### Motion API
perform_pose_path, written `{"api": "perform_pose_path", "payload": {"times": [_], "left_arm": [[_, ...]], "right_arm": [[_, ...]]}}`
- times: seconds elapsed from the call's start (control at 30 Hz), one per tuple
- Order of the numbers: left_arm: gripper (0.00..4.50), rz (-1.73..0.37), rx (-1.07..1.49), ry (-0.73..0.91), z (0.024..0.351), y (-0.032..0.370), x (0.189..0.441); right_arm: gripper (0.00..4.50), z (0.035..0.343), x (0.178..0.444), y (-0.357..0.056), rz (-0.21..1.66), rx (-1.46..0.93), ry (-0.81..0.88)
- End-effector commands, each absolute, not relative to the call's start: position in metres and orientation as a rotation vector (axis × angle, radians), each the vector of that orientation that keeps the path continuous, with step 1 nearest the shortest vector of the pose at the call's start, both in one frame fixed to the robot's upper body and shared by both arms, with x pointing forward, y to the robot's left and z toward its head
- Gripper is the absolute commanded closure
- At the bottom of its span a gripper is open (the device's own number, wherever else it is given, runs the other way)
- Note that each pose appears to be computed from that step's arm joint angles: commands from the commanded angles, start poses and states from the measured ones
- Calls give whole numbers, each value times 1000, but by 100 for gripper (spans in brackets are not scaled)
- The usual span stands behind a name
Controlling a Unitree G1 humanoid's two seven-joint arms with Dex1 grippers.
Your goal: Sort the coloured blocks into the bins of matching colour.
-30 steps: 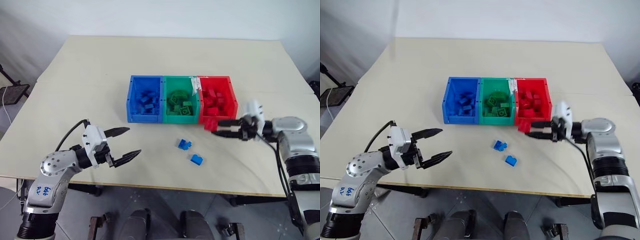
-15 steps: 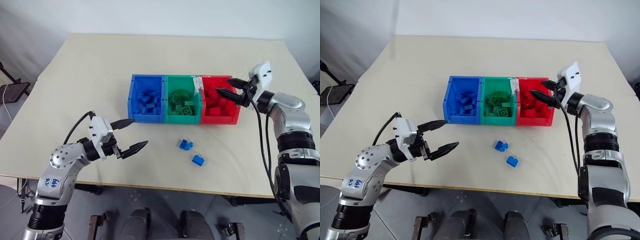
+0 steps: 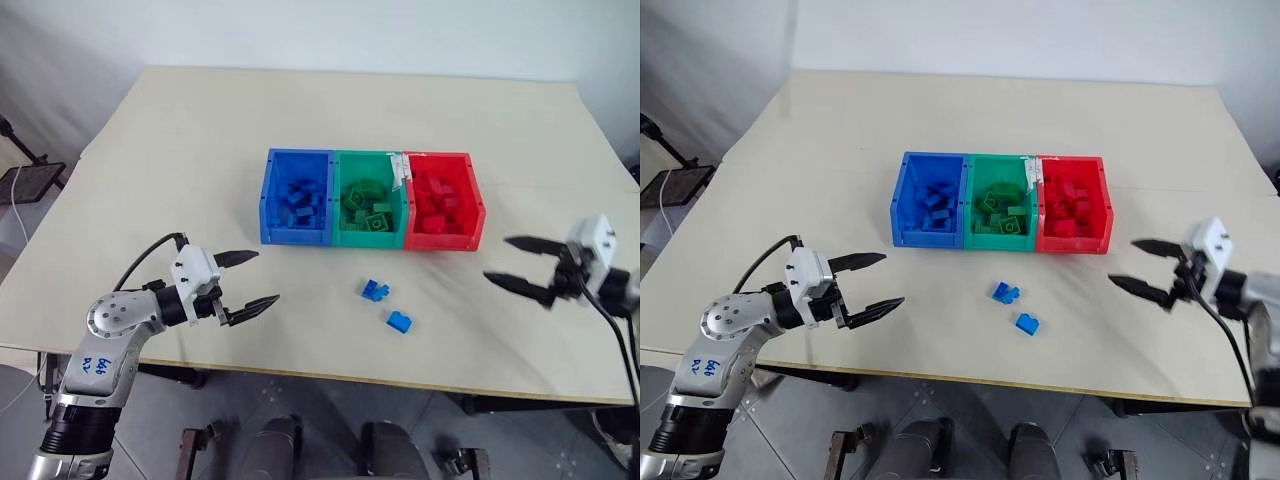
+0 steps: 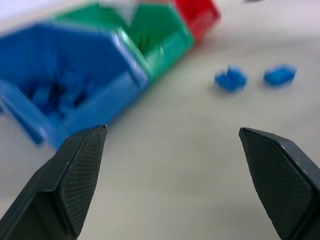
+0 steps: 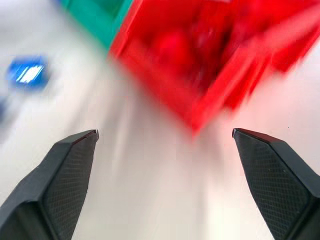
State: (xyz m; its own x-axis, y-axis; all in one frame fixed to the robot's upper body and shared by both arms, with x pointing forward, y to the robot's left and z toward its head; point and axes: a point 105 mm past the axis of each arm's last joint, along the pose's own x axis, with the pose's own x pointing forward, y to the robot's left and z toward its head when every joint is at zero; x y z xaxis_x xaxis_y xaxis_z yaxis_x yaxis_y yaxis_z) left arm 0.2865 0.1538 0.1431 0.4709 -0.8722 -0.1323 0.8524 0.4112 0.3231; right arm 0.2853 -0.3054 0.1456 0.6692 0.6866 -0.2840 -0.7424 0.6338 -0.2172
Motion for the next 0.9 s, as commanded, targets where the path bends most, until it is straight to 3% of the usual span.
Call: {"api": "perform_pose_path", "payload": {"times": [0.03,0.23,0.4,0.53,0.87,0.9], "left_arm": [[0,-1173,397,-94,144,142,283],[0,-1243,387,-123,148,129,289],[0,-1244,364,-108,148,135,285],[0,-1171,343,-113,148,155,281],[0,-1107,304,-32,139,175,254],[0,-1107,305,-37,140,173,253]], "right_arm": [[1,154,261,-317,807,-417,161],[1,137,249,-296,886,-435,175],[1,145,252,-239,1057,-357,124],[1,135,250,-195,1197,-307,191],[1,87,272,-161,1167,-346,267],[19,87,274,-160,1164,-334,259]]}}
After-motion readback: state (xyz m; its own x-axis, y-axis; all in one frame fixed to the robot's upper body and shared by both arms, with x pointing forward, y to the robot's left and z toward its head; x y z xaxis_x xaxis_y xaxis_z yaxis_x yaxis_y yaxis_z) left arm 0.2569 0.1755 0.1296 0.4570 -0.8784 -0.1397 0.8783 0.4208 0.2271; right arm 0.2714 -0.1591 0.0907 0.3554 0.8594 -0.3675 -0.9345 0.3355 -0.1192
